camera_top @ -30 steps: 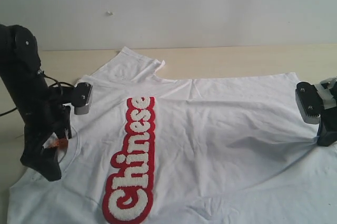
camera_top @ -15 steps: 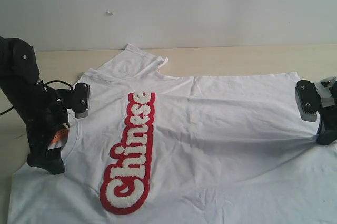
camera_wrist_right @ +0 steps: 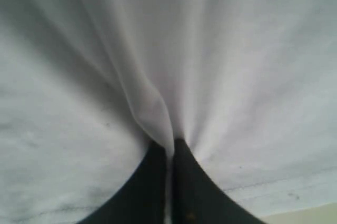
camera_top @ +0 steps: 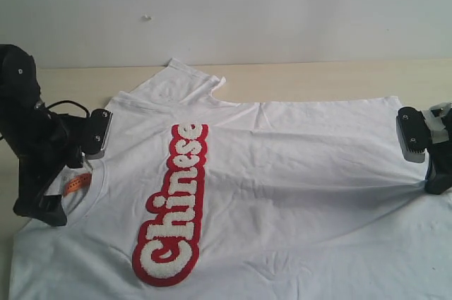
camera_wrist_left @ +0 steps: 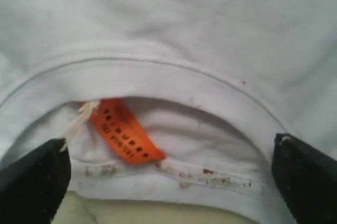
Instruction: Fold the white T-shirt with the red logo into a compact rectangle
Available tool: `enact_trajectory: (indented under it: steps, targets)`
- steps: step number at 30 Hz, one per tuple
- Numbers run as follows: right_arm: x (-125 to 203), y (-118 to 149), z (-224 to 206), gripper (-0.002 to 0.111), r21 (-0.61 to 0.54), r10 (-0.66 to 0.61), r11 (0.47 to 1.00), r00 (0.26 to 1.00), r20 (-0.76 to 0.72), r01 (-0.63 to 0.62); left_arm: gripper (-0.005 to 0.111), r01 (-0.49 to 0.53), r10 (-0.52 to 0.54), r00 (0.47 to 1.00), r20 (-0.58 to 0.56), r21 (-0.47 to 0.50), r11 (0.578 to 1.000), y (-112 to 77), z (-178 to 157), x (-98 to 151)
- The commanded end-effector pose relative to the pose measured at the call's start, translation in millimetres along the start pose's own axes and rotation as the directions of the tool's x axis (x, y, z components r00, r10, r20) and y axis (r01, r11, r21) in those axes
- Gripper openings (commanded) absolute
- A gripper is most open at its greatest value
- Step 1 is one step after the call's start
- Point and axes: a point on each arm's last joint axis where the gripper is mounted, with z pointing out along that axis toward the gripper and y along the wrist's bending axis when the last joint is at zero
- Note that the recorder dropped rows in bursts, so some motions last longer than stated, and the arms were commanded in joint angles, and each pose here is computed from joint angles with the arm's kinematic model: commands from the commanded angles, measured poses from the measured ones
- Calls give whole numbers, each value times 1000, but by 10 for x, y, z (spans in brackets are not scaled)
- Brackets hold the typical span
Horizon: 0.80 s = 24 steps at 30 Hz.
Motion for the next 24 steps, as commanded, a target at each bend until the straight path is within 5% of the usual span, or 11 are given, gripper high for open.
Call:
enact_trajectory:
  steps: [1,24]
  targets:
    - [37,-23,139,0,16,-11,1000,1000,-18,11,105,-29,30,999,11,-67,997,28,-134,0]
    - [38,-25,139,0,18,-13,1000,1000,-19,13,103,-48,47,999,12,146,988,26,467,-15]
